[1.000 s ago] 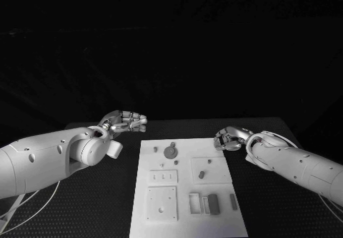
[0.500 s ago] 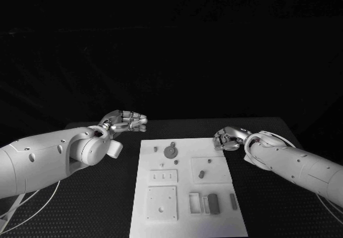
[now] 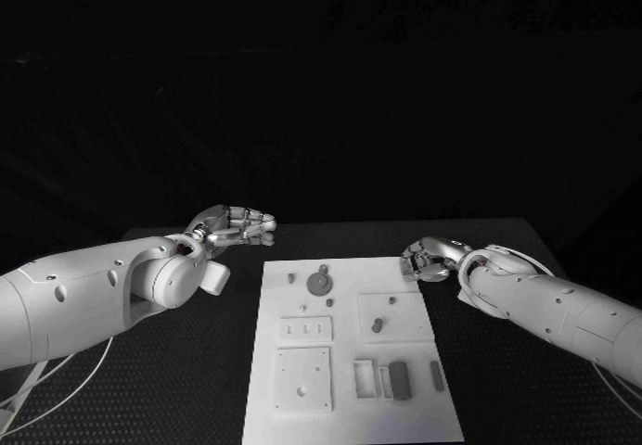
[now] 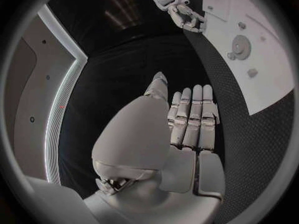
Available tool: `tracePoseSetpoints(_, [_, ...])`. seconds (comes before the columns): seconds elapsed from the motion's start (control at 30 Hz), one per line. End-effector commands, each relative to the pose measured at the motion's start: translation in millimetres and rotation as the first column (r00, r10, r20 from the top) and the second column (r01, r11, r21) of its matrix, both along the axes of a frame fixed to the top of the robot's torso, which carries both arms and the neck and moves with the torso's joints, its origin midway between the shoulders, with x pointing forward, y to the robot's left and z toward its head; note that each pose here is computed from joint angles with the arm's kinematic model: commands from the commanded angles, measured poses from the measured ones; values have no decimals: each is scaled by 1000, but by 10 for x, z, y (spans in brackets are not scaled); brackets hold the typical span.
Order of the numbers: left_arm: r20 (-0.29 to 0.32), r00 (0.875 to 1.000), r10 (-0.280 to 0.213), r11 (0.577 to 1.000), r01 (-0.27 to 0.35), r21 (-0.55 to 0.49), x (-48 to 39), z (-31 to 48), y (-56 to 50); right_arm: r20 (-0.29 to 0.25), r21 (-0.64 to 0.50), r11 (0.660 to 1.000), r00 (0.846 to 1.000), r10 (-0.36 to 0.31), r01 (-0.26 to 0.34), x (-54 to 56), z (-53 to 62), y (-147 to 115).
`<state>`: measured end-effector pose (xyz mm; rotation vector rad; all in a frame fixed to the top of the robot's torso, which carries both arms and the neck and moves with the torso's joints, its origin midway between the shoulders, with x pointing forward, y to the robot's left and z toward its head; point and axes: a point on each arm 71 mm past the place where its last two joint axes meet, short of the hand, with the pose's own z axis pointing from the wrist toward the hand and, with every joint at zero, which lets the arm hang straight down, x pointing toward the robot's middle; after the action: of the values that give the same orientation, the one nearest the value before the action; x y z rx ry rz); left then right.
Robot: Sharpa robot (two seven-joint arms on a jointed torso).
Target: Assemble the parts on the task board
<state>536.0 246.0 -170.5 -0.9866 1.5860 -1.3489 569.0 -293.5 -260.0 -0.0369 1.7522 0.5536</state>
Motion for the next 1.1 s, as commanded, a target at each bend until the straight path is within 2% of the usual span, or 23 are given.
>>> tracePoseSetpoints(0.03, [4, 1000, -18, 1000, 18, -6, -5, 8, -25, -8, -14, 1000, 1000, 6, -6, -3, -19, 15])
tracePoseSetpoints(0.77, [4, 1000, -19, 1000, 19, -6, -4, 8, -28, -12, -18, 1000, 1000, 5, -5, -2, -32, 48])
tracePoseSetpoints(0.97, [4, 1000, -18, 1000, 18, -6, -4, 9, -26, -2, -20, 1000, 1000, -3, 3, 1, -26, 35])
tracePoseSetpoints(1.1, [2, 1000, -17, 1000, 17, -5, -6, 8, -22, 23, -22, 1000, 999, -22, 22, 7, -10, 25])
